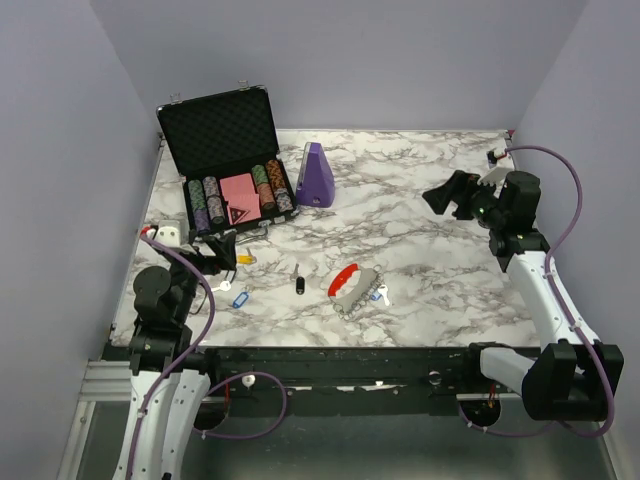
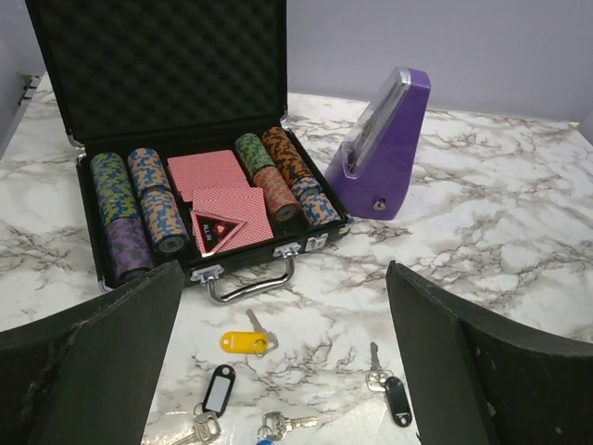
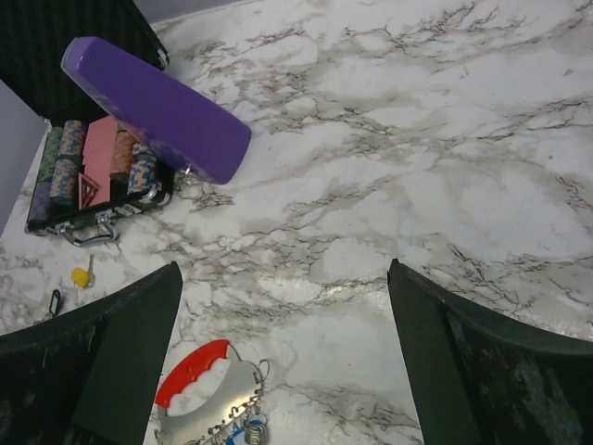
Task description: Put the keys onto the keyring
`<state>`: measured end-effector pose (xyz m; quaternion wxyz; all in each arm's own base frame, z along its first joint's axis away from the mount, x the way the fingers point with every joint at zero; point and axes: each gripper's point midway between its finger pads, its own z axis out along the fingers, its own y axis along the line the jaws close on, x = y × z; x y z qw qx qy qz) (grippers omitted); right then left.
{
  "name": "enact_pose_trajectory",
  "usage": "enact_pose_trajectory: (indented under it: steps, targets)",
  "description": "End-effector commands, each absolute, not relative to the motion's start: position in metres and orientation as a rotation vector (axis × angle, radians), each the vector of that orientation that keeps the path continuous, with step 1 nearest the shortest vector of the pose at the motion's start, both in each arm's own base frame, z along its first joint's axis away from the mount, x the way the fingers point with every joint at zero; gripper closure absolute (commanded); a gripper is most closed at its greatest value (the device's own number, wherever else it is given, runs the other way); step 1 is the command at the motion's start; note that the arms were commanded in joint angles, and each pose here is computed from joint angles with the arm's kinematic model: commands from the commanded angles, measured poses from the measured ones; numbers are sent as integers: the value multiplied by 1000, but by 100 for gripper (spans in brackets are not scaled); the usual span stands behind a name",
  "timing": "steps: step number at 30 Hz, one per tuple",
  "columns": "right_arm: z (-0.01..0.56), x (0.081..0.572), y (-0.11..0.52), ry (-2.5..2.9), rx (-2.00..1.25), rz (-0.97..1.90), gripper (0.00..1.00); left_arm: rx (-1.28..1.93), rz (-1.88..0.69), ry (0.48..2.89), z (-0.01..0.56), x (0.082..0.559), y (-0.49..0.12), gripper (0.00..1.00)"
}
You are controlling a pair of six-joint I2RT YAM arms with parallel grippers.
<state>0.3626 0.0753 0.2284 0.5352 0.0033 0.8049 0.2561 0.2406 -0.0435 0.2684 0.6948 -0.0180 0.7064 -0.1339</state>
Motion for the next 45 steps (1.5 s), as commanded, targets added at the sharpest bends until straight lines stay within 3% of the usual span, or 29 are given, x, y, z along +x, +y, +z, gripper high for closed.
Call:
enact_pose_trajectory:
  steps: [1,9,16,27,34,45]
  targets:
    - [244,365,71,1892,47,608,0,9,-393,1578,274,239,-60,1]
    - [232,316,132,1811,-495,949,0,70,-651,1711,264,237,-100,1]
    - [217,302,139,1806,-608,1008,0,62,-869,1854,247,230,-133,1]
    - [194,298,137,1833,-684,989,0,268,-780,2014,239,221,-170,1]
    - [186,281,144,1805,-764,1074,0,388,-711,1846,266,224,-165,1]
    - [140,258,166,1921,-1020,1044,0,511,-699,1816,256,214,-167,1]
